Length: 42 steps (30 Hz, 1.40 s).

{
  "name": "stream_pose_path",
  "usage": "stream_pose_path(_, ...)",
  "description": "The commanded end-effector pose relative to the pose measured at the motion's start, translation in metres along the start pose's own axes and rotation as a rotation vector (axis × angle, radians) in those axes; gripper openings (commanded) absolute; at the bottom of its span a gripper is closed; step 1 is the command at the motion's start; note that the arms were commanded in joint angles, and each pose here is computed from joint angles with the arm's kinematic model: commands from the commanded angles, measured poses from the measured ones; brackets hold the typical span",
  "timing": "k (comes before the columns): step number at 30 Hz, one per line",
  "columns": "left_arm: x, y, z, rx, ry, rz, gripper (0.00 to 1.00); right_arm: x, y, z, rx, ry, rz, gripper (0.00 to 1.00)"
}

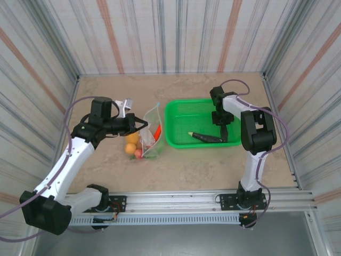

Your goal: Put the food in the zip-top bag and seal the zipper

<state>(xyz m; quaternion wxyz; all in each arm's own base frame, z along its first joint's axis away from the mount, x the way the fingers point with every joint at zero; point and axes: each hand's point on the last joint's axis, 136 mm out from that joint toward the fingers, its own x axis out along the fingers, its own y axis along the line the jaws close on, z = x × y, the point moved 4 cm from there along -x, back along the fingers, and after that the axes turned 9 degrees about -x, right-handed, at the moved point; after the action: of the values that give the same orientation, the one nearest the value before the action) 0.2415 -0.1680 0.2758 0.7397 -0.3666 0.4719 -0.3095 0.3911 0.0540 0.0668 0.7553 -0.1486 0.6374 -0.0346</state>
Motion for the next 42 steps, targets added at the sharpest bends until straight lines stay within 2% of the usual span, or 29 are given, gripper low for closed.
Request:
stream_pose_path(1,-0.005,-0.011,0.000,0.032,-0.005,-0.024,0.00,0.000,0.002,0.006,0.020,-0.020,0.013,0.16)
stream_pose_path(7,-0.008,-0.014,0.002,0.038,-0.012,-0.020,0.00,-0.044,-0.011,0.021,0.065,-0.165,0.001,0.15)
stream_pose_path(11,-0.012,-0.019,0.003,0.056,-0.022,-0.014,0.00,-0.093,-0.015,0.031,0.119,-0.345,0.052,0.15)
stream_pose_path(18,-0.014,-0.024,0.005,0.055,-0.020,-0.023,0.00,-0.194,0.003,0.027,0.123,-0.769,0.279,0.16)
stream_pose_path(22,-0.012,-0.027,0.005,0.032,0.004,-0.040,0.00,-0.252,0.022,0.010,0.062,-1.034,0.497,0.16)
stream_pose_path(28,-0.011,-0.032,0.007,-0.013,0.014,-0.065,0.00,-0.331,0.044,-0.024,-0.060,-1.396,0.718,0.19)
stream_pose_path(36,-0.009,-0.033,0.011,-0.076,0.023,-0.058,0.00,-0.418,0.097,-0.049,-0.239,-1.688,0.974,0.20)
stream_pose_path(42,-0.009,-0.045,0.020,-0.120,0.042,-0.068,0.00,-0.440,0.141,-0.050,-0.262,-1.782,1.100,0.19)
